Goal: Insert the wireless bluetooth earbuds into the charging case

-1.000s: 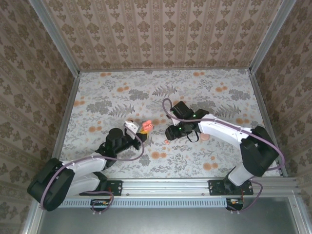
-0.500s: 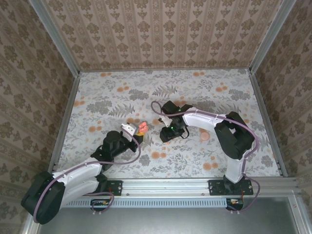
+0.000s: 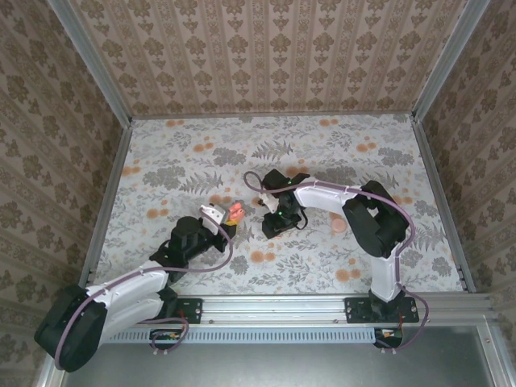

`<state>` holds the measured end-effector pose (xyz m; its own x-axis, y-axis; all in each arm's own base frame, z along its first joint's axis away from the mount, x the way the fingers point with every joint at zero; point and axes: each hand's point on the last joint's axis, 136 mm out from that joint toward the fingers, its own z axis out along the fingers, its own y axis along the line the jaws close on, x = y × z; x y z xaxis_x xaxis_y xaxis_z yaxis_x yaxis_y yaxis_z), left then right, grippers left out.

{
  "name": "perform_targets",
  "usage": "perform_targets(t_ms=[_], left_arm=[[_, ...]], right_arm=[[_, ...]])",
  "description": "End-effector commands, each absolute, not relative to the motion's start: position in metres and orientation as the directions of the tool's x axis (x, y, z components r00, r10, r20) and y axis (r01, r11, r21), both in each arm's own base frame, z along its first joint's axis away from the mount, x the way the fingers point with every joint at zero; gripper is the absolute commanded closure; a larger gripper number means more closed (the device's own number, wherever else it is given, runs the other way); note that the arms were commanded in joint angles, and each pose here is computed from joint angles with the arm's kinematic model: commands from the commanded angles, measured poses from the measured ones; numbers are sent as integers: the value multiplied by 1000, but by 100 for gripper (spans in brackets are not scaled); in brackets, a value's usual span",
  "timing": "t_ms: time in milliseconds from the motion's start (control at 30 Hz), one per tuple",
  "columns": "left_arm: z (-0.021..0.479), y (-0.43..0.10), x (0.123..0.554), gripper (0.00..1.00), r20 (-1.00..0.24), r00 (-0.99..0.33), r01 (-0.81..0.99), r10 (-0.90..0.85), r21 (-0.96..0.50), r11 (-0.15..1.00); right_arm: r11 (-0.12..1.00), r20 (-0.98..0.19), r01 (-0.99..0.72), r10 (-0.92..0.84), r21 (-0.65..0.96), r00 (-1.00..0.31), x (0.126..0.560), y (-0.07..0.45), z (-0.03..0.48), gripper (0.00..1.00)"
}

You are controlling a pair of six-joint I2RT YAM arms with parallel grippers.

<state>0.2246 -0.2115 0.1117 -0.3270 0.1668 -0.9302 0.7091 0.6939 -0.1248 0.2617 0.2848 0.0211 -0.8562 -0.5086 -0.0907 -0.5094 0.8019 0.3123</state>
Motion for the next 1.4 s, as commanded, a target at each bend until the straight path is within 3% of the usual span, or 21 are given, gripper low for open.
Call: perform_targets(t_ms=[0,500,833,1367], left_arm=[[114,-211,224,85,-934,-311,712,179,-104,694],[113,-211,223,85,-930,-315,714,188,-102,692],[106,-217,225,85,-928,-319,730,194,-110,675],[108,-226,229,85,-928,-319,743,195,-117,659]], right_arm=[[795,-51,-515,-528,320,-847,255,288,17,58],[829,-44,-505,-511,240,-859,255,281,19,75],[876,-174,-434,-404,208,-898,263,270,38,77],[985,-159,-113,-91,132,-983,240,216,26,76]])
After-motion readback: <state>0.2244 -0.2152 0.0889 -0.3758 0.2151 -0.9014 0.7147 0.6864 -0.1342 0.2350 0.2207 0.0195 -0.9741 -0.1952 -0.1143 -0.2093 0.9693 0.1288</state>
